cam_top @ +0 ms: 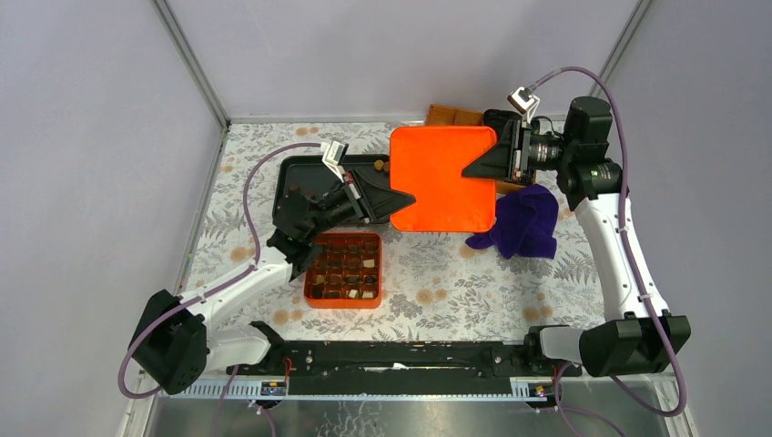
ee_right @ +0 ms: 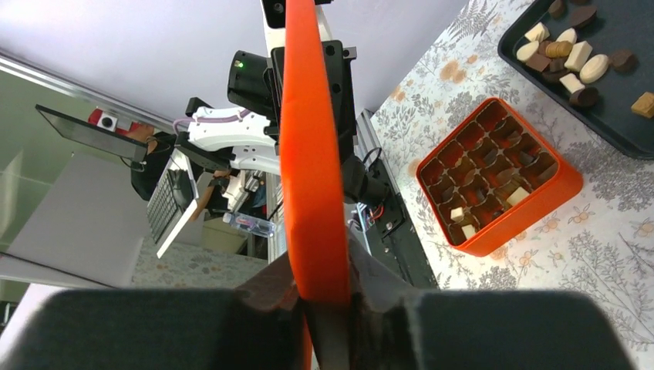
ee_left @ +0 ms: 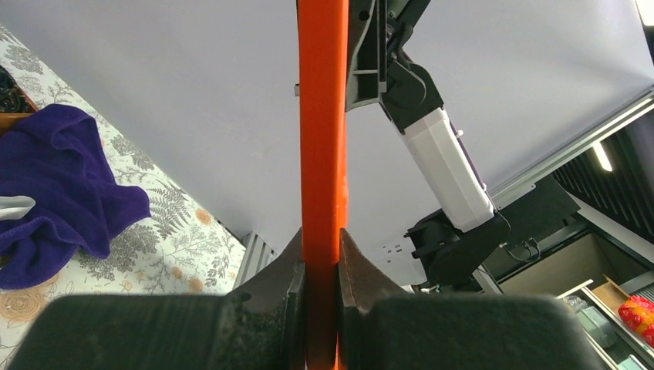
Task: Pack the chocolate
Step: Pick up the box lid from the center of the board.
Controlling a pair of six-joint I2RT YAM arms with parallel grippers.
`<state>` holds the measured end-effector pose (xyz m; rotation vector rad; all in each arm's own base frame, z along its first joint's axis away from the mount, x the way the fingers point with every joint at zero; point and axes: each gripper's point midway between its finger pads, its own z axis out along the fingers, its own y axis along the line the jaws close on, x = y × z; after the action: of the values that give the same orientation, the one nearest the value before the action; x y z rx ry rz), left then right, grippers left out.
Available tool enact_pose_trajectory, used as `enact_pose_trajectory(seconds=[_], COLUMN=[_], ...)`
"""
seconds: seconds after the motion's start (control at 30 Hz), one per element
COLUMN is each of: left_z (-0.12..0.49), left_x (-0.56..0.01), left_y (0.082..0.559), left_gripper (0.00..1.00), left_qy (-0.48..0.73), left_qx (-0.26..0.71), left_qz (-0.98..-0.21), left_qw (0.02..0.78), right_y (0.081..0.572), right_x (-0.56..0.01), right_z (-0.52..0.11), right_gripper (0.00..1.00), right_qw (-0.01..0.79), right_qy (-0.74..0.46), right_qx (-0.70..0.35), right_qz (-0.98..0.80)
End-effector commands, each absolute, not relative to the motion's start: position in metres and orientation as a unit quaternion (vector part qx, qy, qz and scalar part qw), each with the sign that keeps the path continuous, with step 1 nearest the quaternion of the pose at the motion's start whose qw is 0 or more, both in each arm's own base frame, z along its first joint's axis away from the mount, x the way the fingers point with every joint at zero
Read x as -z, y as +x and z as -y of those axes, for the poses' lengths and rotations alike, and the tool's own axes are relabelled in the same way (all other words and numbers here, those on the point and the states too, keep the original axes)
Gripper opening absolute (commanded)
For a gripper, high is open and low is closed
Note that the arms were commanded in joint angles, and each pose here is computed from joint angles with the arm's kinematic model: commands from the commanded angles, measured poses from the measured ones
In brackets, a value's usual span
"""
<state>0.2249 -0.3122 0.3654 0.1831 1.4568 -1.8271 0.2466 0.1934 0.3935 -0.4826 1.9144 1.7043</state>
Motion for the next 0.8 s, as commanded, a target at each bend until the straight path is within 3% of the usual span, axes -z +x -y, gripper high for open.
enact_pose_trajectory(seconds=[0.0,0.07,0.13,0.2,0.27,0.33,0.4,0.53,0.77], left_z=[0.303,0.302,0.296,0.281,0.255,0.221,0.186,0.123,0.057], left_x=[-0.381,-0.378,-0.371,-0.35,-0.318,-0.265,-0.229,-0.186,-0.165], left_y=[0.227,0.229,0.235,0.251,0.268,0.274,0.268,0.243,0.219], left_gripper=[0.0,0.06,0.39,0.63,0.76,0.82,0.81,0.66,0.31], left_qy=[0.069,0.062,0.043,0.0,-0.047,-0.094,-0.114,-0.139,-0.215], left_qx=[0.72,0.716,0.701,0.657,0.578,0.462,0.358,0.188,0.04], left_qz=[-0.55,-0.556,-0.574,-0.62,-0.682,-0.77,-0.827,-0.89,-0.9], left_qw=[0.417,0.417,0.422,0.429,0.445,0.43,0.419,0.392,0.377], right_y=[0.23,0.229,0.229,0.23,0.233,0.237,0.239,0.242,0.246], right_x=[-0.409,-0.41,-0.41,-0.405,-0.39,-0.37,-0.348,-0.325,-0.301], right_z=[-0.194,-0.194,-0.194,-0.194,-0.192,-0.191,-0.191,-0.19,-0.189], right_gripper=[0.13,0.04,0.02,0.0,0.0,0.0,0.0,0.0,0.0], right_qw=[0.275,0.269,0.267,0.272,0.274,0.273,0.263,0.262,0.25], right_qy=[-0.203,-0.198,-0.193,-0.188,-0.171,-0.156,-0.141,-0.13,-0.122], right_qx=[-0.641,-0.646,-0.649,-0.646,-0.637,-0.625,-0.622,-0.615,-0.611], right_qz=[-0.687,-0.686,-0.685,-0.688,-0.7,-0.714,-0.724,-0.733,-0.741])
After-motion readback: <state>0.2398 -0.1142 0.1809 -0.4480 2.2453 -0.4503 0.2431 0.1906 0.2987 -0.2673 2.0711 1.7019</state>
